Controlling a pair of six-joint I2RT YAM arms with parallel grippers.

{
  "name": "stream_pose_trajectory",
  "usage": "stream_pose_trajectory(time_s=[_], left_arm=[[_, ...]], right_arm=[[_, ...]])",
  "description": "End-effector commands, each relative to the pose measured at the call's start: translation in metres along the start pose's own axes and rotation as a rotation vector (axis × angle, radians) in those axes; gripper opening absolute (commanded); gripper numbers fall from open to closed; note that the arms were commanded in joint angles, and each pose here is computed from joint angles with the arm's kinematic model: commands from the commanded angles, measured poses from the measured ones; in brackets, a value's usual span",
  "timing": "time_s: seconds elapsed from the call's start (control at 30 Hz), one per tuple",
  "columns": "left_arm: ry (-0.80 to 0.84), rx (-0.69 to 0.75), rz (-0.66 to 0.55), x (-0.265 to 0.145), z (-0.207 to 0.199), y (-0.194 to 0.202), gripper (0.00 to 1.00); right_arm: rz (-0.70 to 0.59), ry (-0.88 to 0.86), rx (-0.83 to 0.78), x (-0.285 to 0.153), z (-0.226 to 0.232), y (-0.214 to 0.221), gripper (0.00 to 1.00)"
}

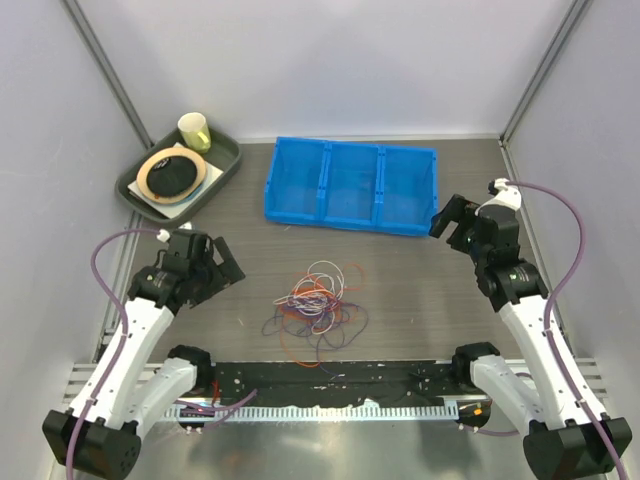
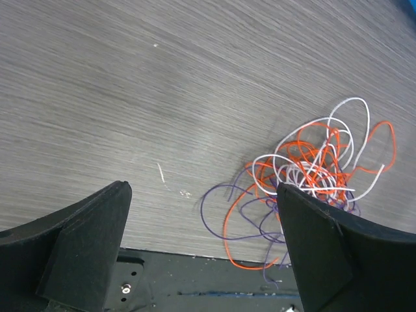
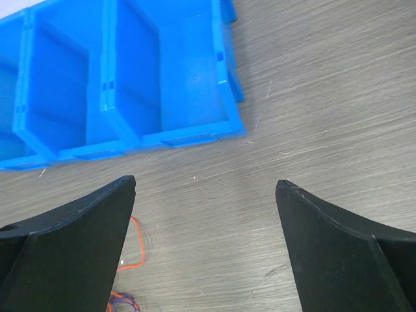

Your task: Untangle the cables

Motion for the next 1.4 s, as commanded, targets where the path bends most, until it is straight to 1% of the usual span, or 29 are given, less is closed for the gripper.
stream_pose_trajectory(time_s=[0.0, 0.03, 0.07, 0.1, 0.13, 0.17, 0.2, 0.33, 0.37, 0.5, 0.6, 0.63, 0.73, 0.77, 0.87, 0.93, 0.97, 1.03, 1.07, 1.13, 1.17, 1.23, 1.37], left_arm=[[0.126, -0.024, 0.08, -0.001, -0.013, 0.016, 1.0], [0.147, -0.026, 0.103, 0.001, -0.016, 0.02, 1.0], [0.188, -0.029, 0.131, 0.004, -0.024, 0.023, 1.0], [0.195, -0.044, 0.16, 0.008, -0.025, 0.028, 1.0], [0.23, -0.043, 0.167, 0.01, -0.033, 0.028, 1.0], [0.233, -0.042, 0.196, 0.015, -0.036, 0.031, 1.0], [0.252, -0.03, 0.224, 0.016, -0.041, 0.036, 1.0], [0.272, 0.007, 0.232, 0.03, -0.065, 0.044, 1.0], [0.269, 0.019, 0.236, 0.033, -0.069, 0.047, 1.0], [0.227, 0.07, 0.294, 0.055, -0.087, 0.06, 1.0], [0.214, 0.11, 0.318, 0.064, -0.094, 0.068, 0.99], [0.182, 0.121, 0.327, 0.073, -0.092, 0.072, 0.98], [0.151, 0.144, 0.347, 0.084, -0.095, 0.08, 0.92], [0.142, 0.148, 0.357, 0.087, -0.095, 0.083, 0.87], [0.118, 0.166, 0.382, 0.095, -0.096, 0.09, 0.76], [0.127, 0.176, 0.397, 0.097, -0.1, 0.094, 0.67], [0.123, 0.179, 0.403, 0.099, -0.101, 0.096, 0.57], [0.122, 0.186, 0.411, 0.1, -0.102, 0.099, 0.43], [0.124, 0.185, 0.412, 0.1, -0.104, 0.099, 0.28], [0.129, 0.186, 0.416, 0.099, -0.106, 0.099, 0.12], [0.147, 0.187, 0.41, 0.095, -0.11, 0.097, 0.0], [0.157, 0.202, 0.386, 0.09, -0.114, 0.091, 0.0], [0.197, 0.261, 0.253, 0.065, -0.13, 0.062, 0.0]], right_arm=[[-0.029, -0.124, 0.007, -0.014, 0.017, -0.008, 0.95], [-0.013, -0.202, 0.002, -0.017, 0.027, -0.005, 0.96], [-0.019, -0.253, 0.0, -0.019, 0.034, -0.006, 0.96], [-0.007, -0.287, 0.003, -0.018, 0.039, -0.001, 0.96], [0.005, -0.341, 0.01, -0.019, 0.046, 0.003, 0.96], [0.004, -0.354, 0.026, -0.017, 0.049, 0.003, 0.96], [0.032, -0.364, 0.045, -0.014, 0.051, 0.01, 0.96], [0.127, -0.417, 0.058, -0.009, 0.058, 0.032, 0.96], [0.148, -0.454, 0.057, -0.011, 0.063, 0.037, 0.95], [0.21, -0.454, 0.065, -0.007, 0.061, 0.061, 0.94], [0.228, -0.483, 0.084, -0.005, 0.064, 0.071, 0.93], [0.234, -0.481, 0.089, -0.003, 0.064, 0.074, 0.92], [0.256, -0.453, 0.091, 0.004, 0.062, 0.082, 0.91], [0.27, -0.448, 0.087, 0.006, 0.061, 0.085, 0.91], [0.289, -0.444, 0.078, 0.008, 0.06, 0.091, 0.91], [0.299, -0.443, 0.075, 0.009, 0.06, 0.093, 0.91], [0.302, -0.441, 0.076, 0.009, 0.06, 0.094, 0.91], [0.309, -0.439, 0.077, 0.01, 0.059, 0.096, 0.9], [0.311, -0.451, 0.073, 0.01, 0.061, 0.097, 0.9], [0.324, -0.464, 0.064, 0.01, 0.064, 0.1, 0.9], [0.333, -0.483, 0.045, 0.008, 0.069, 0.103, 0.89], [0.358, -0.512, 0.009, 0.007, 0.079, 0.109, 0.89], [0.377, -0.545, -0.101, 0.002, 0.103, 0.117, 0.88]])
Point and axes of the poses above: each gripper's point midway between its finger pads, its own x axis out along the fingers, its own z axis along the line the jaws close on, y = z × x, the point moved 3 cm from there along -x, back along the fingers, and after that the axes turned 14 degrees about -x, right-handed, at the moved point
